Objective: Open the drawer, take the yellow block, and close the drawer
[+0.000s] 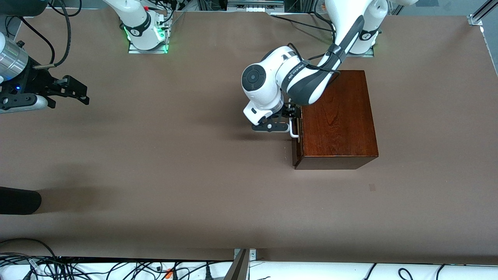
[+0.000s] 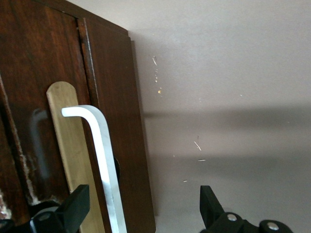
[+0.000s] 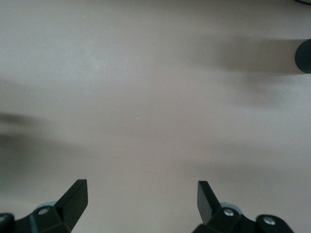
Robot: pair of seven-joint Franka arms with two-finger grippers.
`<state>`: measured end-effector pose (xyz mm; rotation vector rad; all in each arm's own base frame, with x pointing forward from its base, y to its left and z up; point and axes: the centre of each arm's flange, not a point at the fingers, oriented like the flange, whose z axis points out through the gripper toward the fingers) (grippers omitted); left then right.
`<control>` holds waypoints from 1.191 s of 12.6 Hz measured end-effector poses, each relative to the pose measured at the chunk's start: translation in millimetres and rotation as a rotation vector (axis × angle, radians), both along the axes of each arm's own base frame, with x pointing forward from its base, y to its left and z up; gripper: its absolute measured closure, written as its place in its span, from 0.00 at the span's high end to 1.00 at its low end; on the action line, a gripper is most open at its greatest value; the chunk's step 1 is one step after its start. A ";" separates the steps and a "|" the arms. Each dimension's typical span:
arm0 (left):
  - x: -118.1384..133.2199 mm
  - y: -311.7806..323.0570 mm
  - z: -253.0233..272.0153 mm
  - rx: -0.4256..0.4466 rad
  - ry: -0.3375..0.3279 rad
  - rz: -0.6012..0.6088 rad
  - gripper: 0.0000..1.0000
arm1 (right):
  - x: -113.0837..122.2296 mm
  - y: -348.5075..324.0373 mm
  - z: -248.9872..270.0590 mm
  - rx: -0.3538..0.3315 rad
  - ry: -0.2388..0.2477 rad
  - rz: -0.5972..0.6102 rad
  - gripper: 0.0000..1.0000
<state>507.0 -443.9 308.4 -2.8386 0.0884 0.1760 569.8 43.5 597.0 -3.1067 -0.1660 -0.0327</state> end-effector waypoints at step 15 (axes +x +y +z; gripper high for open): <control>-12.8 1.4 -31.2 0.030 0.009 0.057 1.00 | 0.6 -7.8 -0.4 -0.001 0.002 -0.014 1.00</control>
